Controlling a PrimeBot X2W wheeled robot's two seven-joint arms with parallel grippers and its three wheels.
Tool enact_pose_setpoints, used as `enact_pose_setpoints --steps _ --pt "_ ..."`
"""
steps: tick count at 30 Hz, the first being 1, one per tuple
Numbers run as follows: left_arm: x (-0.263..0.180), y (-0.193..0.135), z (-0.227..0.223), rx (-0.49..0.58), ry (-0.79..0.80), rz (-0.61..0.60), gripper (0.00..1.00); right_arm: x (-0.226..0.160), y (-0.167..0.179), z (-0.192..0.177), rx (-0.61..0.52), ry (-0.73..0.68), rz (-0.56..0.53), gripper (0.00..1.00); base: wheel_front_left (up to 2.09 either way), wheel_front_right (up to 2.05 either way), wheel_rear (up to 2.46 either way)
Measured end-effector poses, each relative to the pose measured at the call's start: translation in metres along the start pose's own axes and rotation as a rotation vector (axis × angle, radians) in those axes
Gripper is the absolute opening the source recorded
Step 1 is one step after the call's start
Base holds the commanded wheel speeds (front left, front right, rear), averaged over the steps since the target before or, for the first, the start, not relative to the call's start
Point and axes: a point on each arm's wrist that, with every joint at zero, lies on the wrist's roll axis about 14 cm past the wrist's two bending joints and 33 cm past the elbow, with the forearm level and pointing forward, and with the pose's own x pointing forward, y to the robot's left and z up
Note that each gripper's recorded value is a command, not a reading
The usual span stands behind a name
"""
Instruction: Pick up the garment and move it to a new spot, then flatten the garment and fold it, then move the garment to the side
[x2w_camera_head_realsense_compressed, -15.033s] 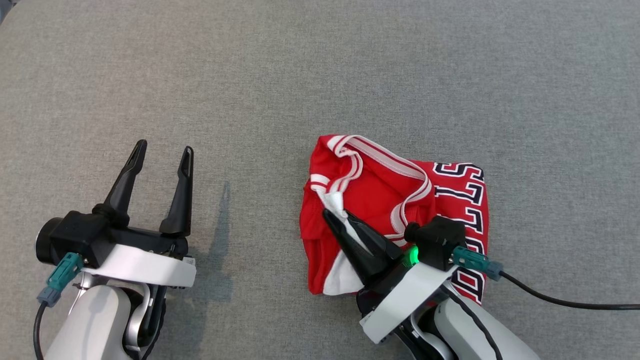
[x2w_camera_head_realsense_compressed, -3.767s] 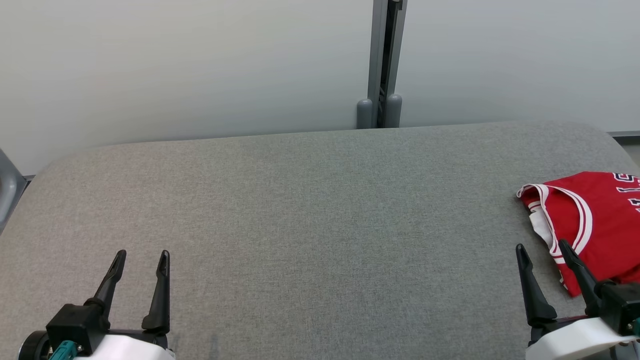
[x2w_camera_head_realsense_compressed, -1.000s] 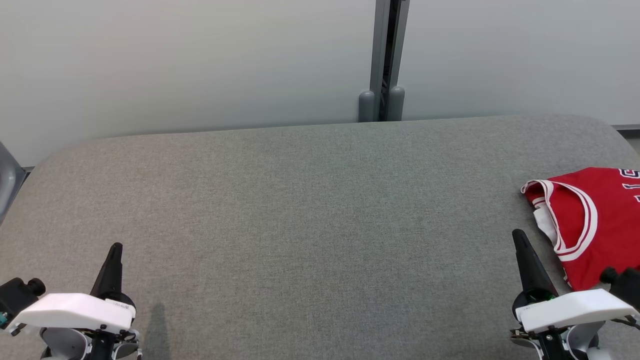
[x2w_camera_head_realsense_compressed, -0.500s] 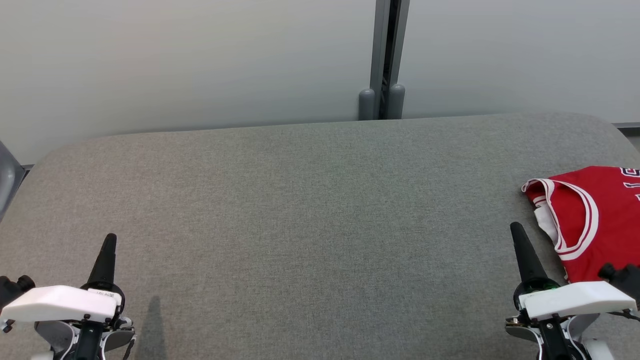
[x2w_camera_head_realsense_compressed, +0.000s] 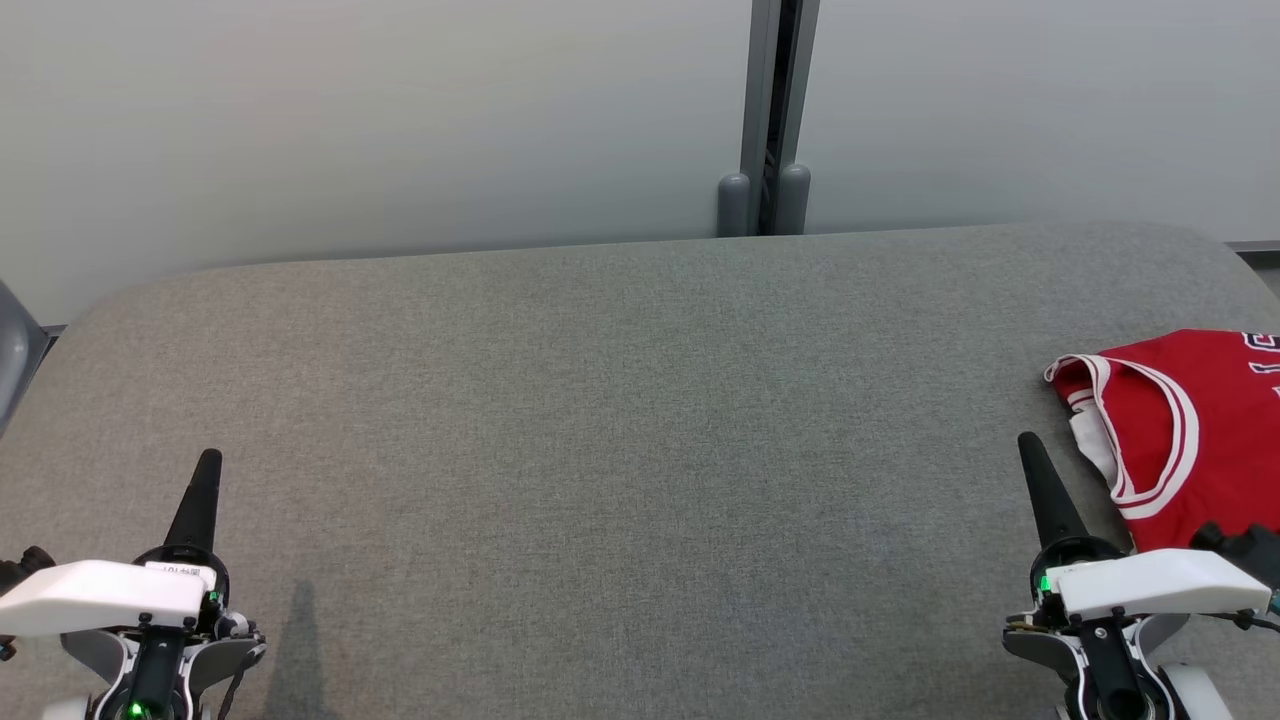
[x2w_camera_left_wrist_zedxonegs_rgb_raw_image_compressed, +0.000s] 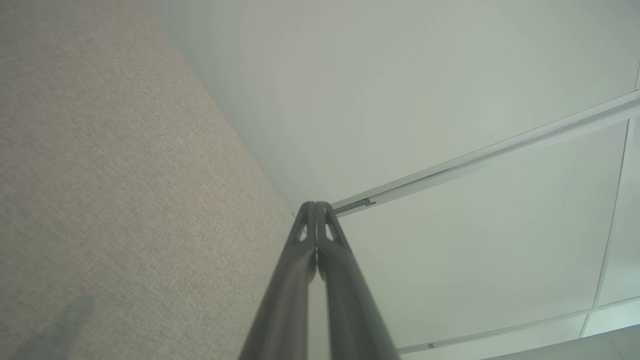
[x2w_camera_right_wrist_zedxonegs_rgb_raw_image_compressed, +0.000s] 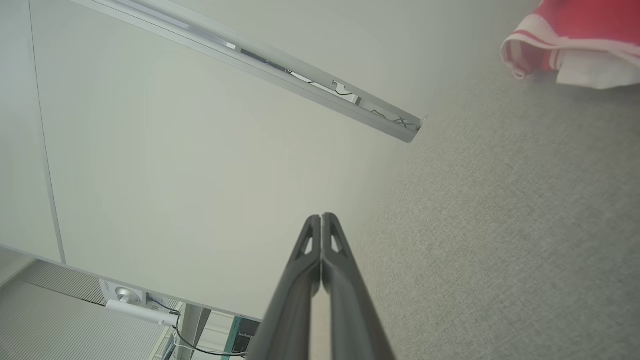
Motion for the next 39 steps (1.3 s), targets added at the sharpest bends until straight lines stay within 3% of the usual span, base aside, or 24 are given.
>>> enact_pose_setpoints --steps 39 --pt "0.012 -0.01 0.011 -0.335 -0.028 -0.096 0.0 0.017 -0.004 -0.003 0.313 -0.017 -0.036 0.0 0.0 0.0 0.0"
